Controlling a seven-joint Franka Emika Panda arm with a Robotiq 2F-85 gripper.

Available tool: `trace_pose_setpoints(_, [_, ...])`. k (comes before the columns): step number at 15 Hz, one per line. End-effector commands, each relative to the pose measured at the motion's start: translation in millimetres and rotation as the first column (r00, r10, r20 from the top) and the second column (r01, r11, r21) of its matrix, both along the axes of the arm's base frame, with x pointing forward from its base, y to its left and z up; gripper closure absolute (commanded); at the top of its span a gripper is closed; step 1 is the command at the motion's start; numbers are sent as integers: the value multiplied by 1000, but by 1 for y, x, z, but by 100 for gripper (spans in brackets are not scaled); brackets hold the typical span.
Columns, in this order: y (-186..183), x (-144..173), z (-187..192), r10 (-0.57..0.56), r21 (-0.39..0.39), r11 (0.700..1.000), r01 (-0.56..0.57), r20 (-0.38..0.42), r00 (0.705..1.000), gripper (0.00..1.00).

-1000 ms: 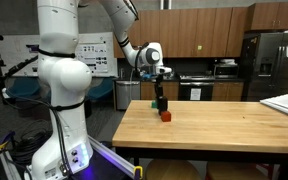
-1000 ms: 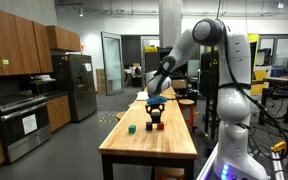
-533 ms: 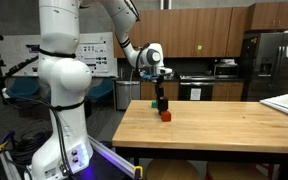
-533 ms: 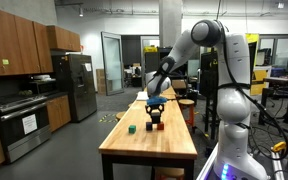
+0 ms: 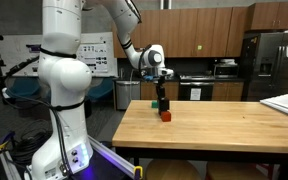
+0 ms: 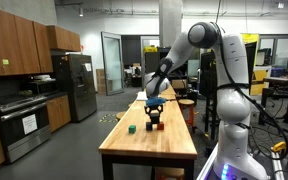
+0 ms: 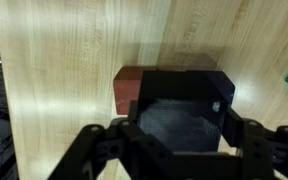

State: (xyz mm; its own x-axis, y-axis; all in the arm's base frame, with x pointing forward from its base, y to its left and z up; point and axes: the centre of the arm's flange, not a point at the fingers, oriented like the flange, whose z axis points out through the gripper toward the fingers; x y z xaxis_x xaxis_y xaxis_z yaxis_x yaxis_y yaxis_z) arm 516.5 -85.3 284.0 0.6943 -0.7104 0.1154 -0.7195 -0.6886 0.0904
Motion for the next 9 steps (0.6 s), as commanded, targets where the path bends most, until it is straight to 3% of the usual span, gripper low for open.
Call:
trace_pose_setpoints(1, [-4,9,2,16,-2,1000,-16,7,1000,51])
trace_pose_setpoints(2, [-4,10,0,16,-1,1000,-16,1,1000,51])
trace_pose_setpoints(3, [-4,11,-1,16,1,1000,-16,0,1000,16])
trace_pose_setpoints(4, [-3,14,-2,21,4,1000,-21,-1,1000,0])
trace_pose_setpoints(5, [-1,8,-3,11,-3,1000,-11,0,1000,15])
trace_pose_setpoints(8, [-1,9,-2,15,-2,1000,-15,1,1000,0])
trace_pose_setpoints(9, [-1,9,-2,15,-2,1000,-15,1,1000,0])
